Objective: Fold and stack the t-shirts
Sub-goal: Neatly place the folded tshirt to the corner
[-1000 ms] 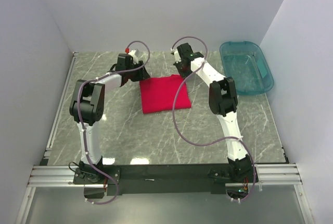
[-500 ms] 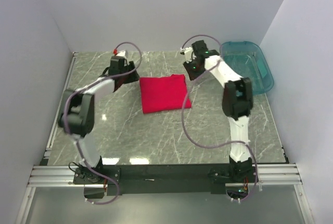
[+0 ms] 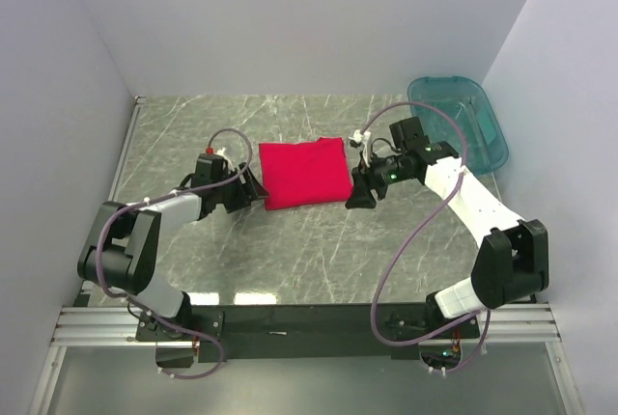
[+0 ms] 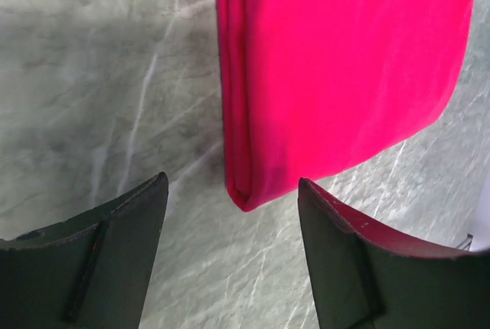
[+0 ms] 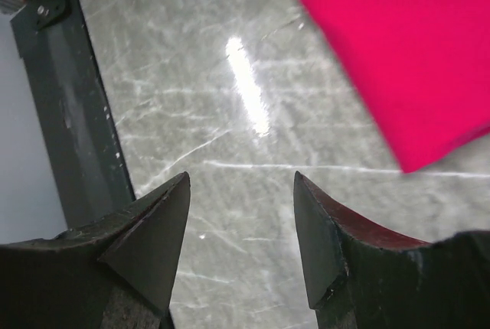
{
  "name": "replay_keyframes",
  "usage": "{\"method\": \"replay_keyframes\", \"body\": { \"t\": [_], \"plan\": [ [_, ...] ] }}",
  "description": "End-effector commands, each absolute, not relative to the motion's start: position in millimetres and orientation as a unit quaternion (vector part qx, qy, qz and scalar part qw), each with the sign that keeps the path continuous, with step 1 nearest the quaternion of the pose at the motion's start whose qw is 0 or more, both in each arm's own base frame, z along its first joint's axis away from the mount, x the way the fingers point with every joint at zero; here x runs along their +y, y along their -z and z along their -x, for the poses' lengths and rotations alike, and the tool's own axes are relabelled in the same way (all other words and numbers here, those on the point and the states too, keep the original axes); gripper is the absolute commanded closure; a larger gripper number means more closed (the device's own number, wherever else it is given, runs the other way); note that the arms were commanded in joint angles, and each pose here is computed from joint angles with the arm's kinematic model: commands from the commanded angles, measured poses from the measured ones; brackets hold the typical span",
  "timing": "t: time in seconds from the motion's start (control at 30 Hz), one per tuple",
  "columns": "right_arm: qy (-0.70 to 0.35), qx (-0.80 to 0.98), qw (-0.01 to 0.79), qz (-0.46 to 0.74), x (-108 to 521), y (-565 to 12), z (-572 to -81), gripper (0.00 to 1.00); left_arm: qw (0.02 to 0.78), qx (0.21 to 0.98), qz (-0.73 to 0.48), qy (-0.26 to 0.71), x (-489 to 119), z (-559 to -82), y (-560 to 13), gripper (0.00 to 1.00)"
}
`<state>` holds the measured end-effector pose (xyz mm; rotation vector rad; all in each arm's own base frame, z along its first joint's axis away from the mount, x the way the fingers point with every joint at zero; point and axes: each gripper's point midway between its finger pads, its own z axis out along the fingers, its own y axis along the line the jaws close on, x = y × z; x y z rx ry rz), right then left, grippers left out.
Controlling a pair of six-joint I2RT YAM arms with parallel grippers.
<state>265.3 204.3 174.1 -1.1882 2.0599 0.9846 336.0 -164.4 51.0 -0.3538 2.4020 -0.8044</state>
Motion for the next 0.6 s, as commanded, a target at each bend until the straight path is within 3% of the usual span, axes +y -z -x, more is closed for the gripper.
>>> {"method": "replay_keyframes", "body": {
  "t": [0.0,0.17,0.27,0.33,0.43,0.47,0.57],
  "plan": [
    [-0.384,0.747,0.305,0.449,206.6,-181.7,-265.8,0.37,0.304,0.879,0.128,0.345,-182.7,-351.3,-73.3,0.27],
    [-0.407,0.746,0.306,0.429,199.4,-184.1,-267.5,0.37,0.255,0.905,0.149,0.306,-191.0,-355.3,-38.2,0.28],
    [-0.411,0.749,0.306,0.420,194.3,-183.0,-269.7,0.37,0.226,0.920,0.171,0.270,-191.7,-362.7,-15.5,0.38],
    [-0.416,0.748,0.309,0.414,190.8,-185.5,-270.4,0.36,0.206,0.929,0.187,0.244,-187.6,-365.4,-1.6,0.47],
    [-0.419,0.748,0.311,0.409,188.5,-187.1,-270.7,0.36,0.210,0.935,0.181,0.221,-181.1,-371.0,-0.8,0.69],
    [-0.420,0.748,0.312,0.409,187.9,-187.7,-270.7,0.36,0.226,0.936,0.184,0.197,-171.6,-377.2,-3.2,0.81],
    [-0.422,0.747,0.313,0.406,186.9,-189.4,-270.6,0.36,0.251,0.937,0.191,0.152,-136.2,-388.3,-9.6,0.96]
  ]
}}
